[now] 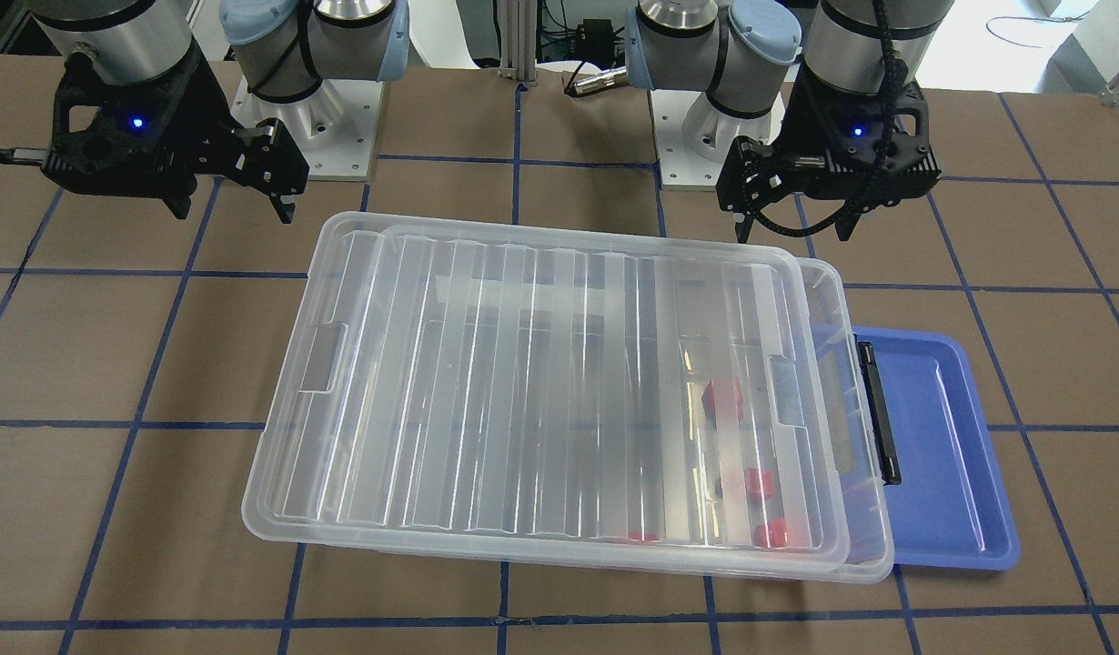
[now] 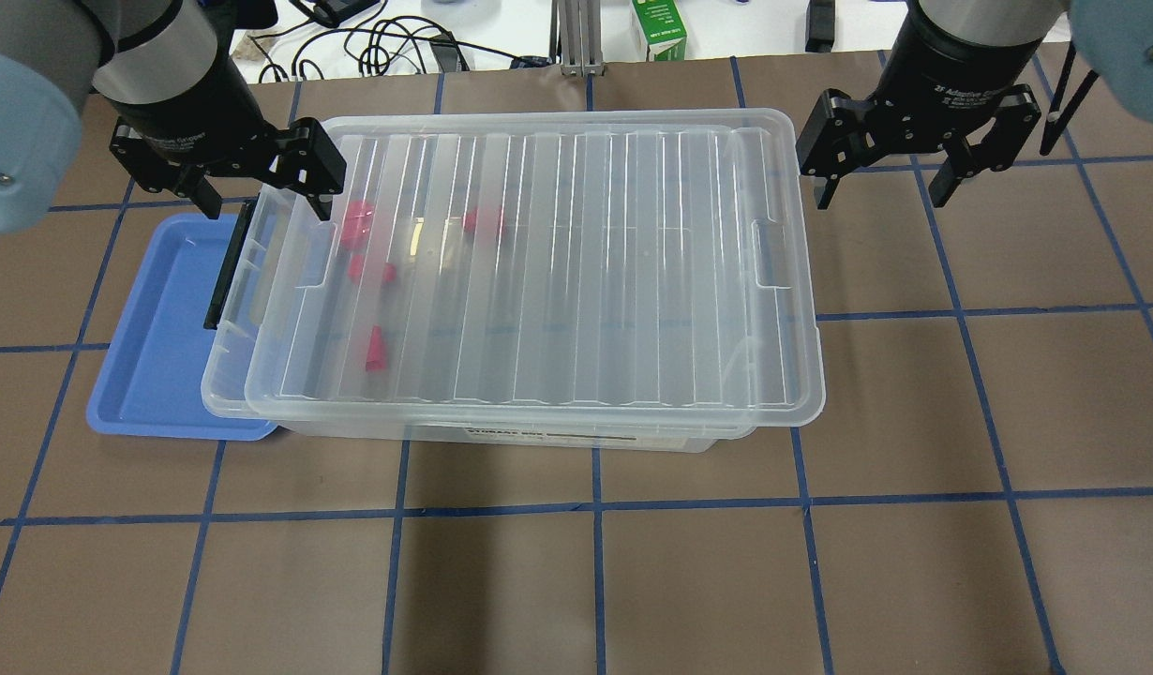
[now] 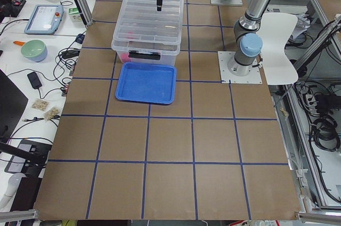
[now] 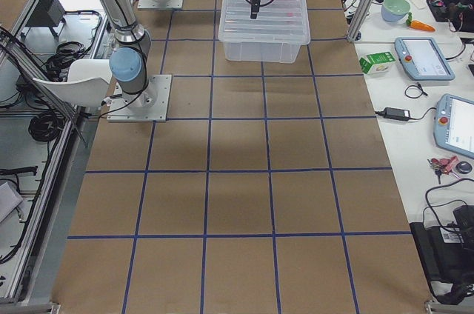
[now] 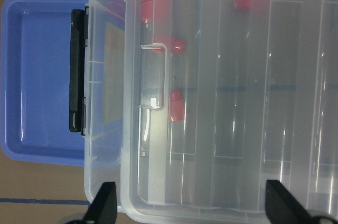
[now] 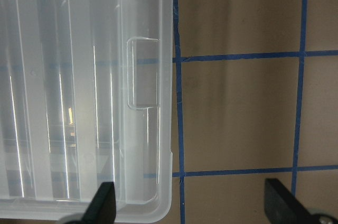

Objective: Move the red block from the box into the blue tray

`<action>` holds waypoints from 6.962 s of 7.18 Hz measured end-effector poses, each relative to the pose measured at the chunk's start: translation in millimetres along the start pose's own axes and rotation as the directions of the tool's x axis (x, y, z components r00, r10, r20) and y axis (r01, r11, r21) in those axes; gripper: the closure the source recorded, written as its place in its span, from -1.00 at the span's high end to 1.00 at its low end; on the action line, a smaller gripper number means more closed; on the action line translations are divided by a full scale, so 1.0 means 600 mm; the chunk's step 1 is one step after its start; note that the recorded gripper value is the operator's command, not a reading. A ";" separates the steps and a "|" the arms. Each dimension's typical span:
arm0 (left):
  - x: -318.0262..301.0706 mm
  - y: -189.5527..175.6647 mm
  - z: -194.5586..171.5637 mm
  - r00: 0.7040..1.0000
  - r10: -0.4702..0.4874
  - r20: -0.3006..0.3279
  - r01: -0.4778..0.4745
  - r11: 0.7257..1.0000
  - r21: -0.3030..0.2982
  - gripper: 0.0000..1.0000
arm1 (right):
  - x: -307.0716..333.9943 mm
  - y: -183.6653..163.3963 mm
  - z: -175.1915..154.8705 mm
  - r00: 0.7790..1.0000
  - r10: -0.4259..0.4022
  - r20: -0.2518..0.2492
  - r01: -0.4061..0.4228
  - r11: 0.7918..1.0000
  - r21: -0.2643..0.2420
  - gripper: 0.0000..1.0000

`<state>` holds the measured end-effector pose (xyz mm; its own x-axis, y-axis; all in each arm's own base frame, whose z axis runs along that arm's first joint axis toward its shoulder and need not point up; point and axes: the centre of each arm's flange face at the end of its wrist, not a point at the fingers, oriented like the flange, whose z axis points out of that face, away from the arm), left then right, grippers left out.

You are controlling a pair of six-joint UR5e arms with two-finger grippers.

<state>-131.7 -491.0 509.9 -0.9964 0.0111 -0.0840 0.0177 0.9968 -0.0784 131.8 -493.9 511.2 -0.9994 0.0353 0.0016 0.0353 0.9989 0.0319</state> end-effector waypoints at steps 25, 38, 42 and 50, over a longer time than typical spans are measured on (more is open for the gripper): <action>0.001 -0.002 0.005 1.000 -0.001 -0.004 0.001 1.000 -0.004 1.00 | 0.098 -0.201 0.274 0.995 0.089 -0.039 -0.094 0.987 -0.134 1.00; 0.004 -0.005 0.010 1.000 -0.001 -0.009 0.001 1.000 -0.010 1.00 | 0.190 -0.205 0.252 0.986 -0.072 -0.151 0.049 0.988 -0.149 1.00; 0.004 -0.003 0.005 1.000 -0.002 -0.007 0.002 1.000 -0.005 1.00 | 0.223 -0.206 0.250 0.977 -0.114 -0.178 0.084 0.983 -0.165 1.00; 0.001 -0.003 0.007 1.000 0.014 -0.006 -0.014 1.000 -0.009 1.00 | 0.223 -0.125 0.070 0.992 -0.030 -0.119 0.026 0.999 -0.034 1.00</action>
<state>-132.1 -492.9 505.9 -0.9966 0.0252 -0.0789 0.0306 0.9972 -0.0685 -4.7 -562.6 467.0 -0.9928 0.0009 0.1199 0.0089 0.9978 0.0659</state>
